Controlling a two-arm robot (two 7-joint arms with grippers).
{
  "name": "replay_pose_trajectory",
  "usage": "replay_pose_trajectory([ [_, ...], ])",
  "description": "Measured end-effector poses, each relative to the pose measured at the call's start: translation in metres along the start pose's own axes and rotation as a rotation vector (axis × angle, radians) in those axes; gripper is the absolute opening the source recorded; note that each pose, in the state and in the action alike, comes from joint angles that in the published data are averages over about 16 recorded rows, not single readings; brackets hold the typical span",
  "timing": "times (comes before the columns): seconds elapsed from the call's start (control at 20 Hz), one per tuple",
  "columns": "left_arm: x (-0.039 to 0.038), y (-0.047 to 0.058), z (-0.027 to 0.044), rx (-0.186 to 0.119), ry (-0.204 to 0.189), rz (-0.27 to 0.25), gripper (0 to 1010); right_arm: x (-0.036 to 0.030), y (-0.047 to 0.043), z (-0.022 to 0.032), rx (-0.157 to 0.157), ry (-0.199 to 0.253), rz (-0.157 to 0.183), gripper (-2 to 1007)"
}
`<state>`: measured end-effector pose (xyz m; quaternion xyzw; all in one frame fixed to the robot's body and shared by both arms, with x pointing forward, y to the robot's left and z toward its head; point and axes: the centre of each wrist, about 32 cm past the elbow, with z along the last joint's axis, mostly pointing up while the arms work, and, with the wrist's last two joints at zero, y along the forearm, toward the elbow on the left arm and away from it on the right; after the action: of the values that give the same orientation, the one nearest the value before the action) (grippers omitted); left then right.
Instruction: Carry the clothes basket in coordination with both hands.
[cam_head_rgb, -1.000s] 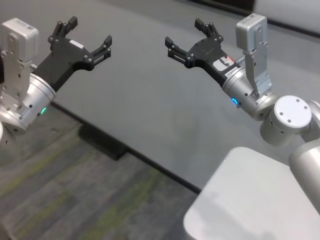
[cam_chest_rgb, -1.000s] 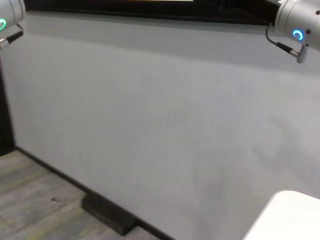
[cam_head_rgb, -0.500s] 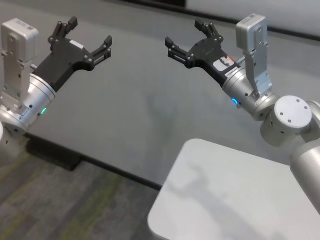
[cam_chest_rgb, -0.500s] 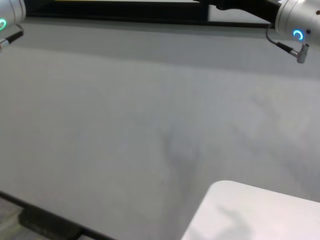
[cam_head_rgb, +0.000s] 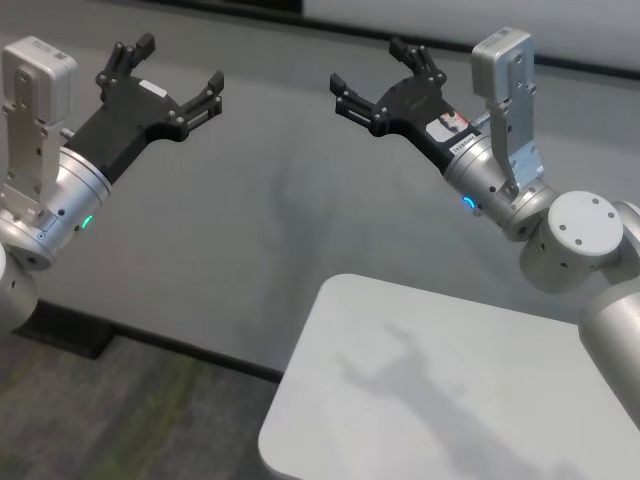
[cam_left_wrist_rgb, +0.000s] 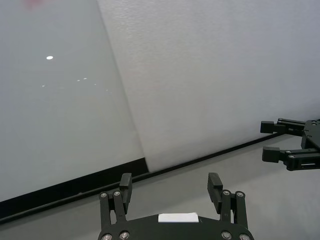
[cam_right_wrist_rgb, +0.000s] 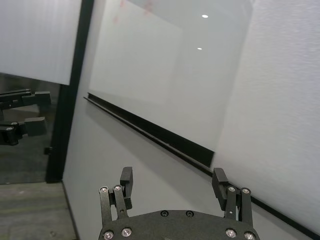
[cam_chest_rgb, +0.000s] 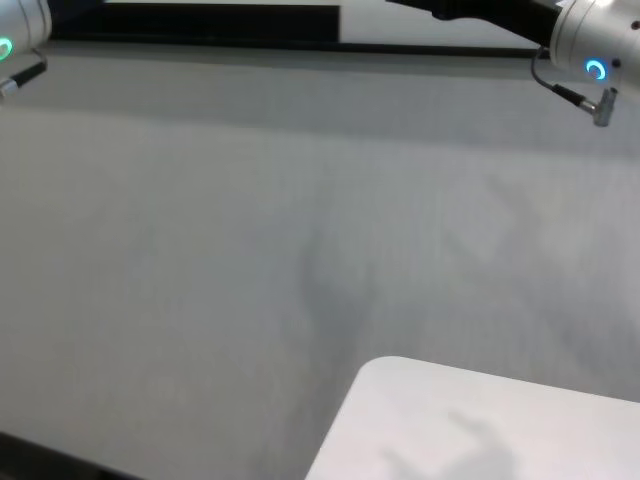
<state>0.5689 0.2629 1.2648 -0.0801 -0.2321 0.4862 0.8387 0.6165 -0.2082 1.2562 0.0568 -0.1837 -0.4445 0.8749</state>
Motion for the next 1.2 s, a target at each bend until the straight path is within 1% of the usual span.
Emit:
replay_pose_trajectory([
  [1.2, 0.0000, 0.0000, 0.0000, 0.000, 0.000, 0.000, 1002, 0.0000, 0.0000, 0.0000, 0.000, 0.000, 0.000, 1005],
])
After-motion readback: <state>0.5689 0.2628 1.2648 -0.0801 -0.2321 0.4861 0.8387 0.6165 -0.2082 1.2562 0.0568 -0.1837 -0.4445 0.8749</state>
